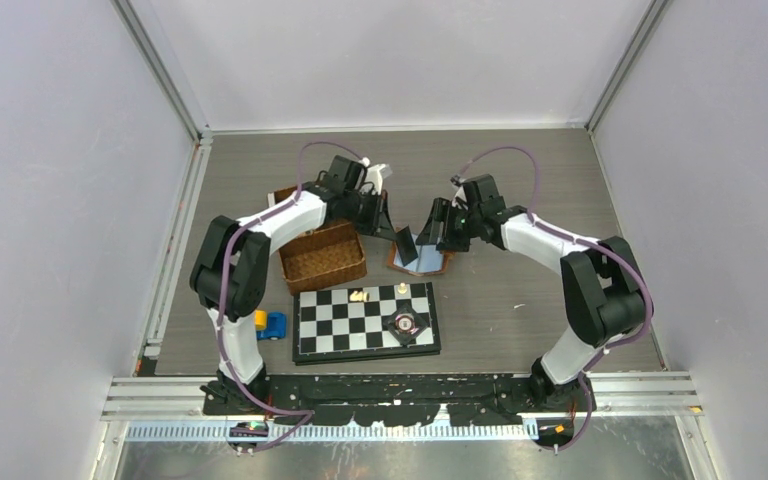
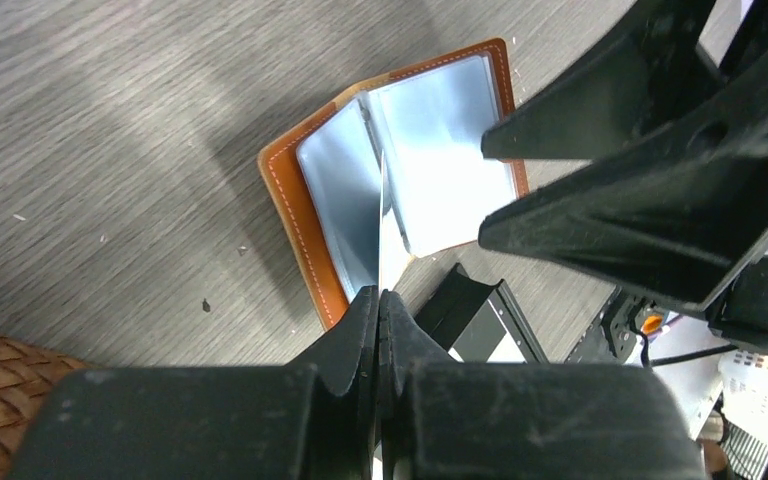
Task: Put the credit cards into the card holder
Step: Insert the credit card into the card holder.
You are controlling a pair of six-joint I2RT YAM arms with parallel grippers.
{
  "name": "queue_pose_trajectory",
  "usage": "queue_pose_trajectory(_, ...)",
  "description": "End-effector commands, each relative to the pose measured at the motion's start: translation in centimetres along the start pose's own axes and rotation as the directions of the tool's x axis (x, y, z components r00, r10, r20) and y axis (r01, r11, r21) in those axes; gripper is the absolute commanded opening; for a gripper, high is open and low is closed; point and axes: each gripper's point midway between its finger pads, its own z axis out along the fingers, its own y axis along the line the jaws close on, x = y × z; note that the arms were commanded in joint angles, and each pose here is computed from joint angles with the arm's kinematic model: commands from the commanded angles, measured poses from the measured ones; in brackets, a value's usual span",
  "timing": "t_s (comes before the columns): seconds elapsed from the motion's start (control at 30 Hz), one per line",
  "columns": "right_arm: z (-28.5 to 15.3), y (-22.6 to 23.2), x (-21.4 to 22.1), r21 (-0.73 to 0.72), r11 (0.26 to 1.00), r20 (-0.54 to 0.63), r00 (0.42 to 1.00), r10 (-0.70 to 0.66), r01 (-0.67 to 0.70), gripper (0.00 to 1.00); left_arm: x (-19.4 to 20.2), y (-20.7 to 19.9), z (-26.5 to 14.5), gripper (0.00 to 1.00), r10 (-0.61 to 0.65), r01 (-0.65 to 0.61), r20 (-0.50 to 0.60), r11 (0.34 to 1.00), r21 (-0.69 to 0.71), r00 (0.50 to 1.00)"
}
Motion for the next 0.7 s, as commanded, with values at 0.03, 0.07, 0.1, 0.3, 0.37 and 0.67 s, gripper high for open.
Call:
queue_pose_trajectory(0.03, 0.0, 1.8, -1.7, -0.141, 0.989, 0.027, 0.999, -0.042, 0.045, 0.65, -1.0, -2.2, -0.2, 0.0, 0.112, -0.114, 0.028, 0.986, 0.119, 0.993)
queue_pose_trajectory(0.07, 0.0, 1.9, -1.8, -0.16, 0.986, 0.024, 0.999, -0.049, 0.052, 0.65, -1.0, -2.4, -0.2, 0.0, 0.119, -0.122, 0.026, 0.984, 0.13, 0.993)
queue_pose_trajectory(0.1, 0.1, 2.0, -1.9, -0.172, 0.983, 0.023, 0.998, -0.057, 0.06, 0.64, -1.0, -2.6, -0.3, 0.0, 0.127, -0.129, 0.024, 0.981, 0.144, 0.992)
queue_pose_trajectory(0.3, 0.4, 1.7, -1.9, -0.221, 0.972, 0.015, 0.997, -0.079, 0.081, 0.65, -1.0, -3.7, -0.6, 0.0, 0.17, -0.169, 0.013, 0.961, 0.218, 0.985)
queue_pose_trajectory(0.37, 0.5, 1.7, -1.8, -0.239, 0.967, 0.015, 0.996, -0.086, 0.087, 0.65, -0.8, -3.8, -0.7, 0.0, 0.179, -0.175, 0.006, 0.956, 0.236, 0.984)
queue_pose_trajectory(0.67, 0.4, 2.9, -1.4, -0.331, 0.938, 0.01, 0.994, -0.109, 0.106, 0.58, -0.6, -4.6, -1.2, 0.0, 0.207, -0.199, 0.005, 0.936, 0.289, 0.978)
